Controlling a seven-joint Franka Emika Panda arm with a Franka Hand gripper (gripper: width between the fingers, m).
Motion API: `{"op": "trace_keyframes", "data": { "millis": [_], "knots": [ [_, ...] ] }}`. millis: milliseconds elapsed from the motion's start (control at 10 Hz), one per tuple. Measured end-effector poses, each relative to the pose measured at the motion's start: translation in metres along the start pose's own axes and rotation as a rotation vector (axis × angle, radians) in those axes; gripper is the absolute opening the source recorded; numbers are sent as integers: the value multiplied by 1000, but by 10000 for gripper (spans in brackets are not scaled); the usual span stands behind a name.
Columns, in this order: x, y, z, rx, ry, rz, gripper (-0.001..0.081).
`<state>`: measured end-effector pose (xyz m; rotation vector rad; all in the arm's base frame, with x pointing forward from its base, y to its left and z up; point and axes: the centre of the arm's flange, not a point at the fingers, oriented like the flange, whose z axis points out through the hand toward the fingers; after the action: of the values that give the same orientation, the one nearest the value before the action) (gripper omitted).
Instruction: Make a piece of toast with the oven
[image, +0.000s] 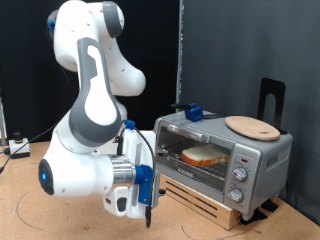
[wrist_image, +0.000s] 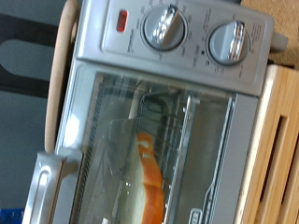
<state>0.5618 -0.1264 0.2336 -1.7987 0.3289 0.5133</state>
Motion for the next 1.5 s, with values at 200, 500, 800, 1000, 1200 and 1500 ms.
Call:
{"op": "trace_keyframes", "data": {
  "millis": [200,500,800,1000,1200,1500],
  "knots": [
    [19,-4,3,16,-8,-8,807],
    [50,-14,17,12,-60,23,807],
    [65,-16,38,-37,-150,74,807],
    [66,-17,53,-48,-178,78,807],
    [74,-14,72,-54,-154,87,807],
    [85,-14,97,-46,-133,90,807]
  ]
}}
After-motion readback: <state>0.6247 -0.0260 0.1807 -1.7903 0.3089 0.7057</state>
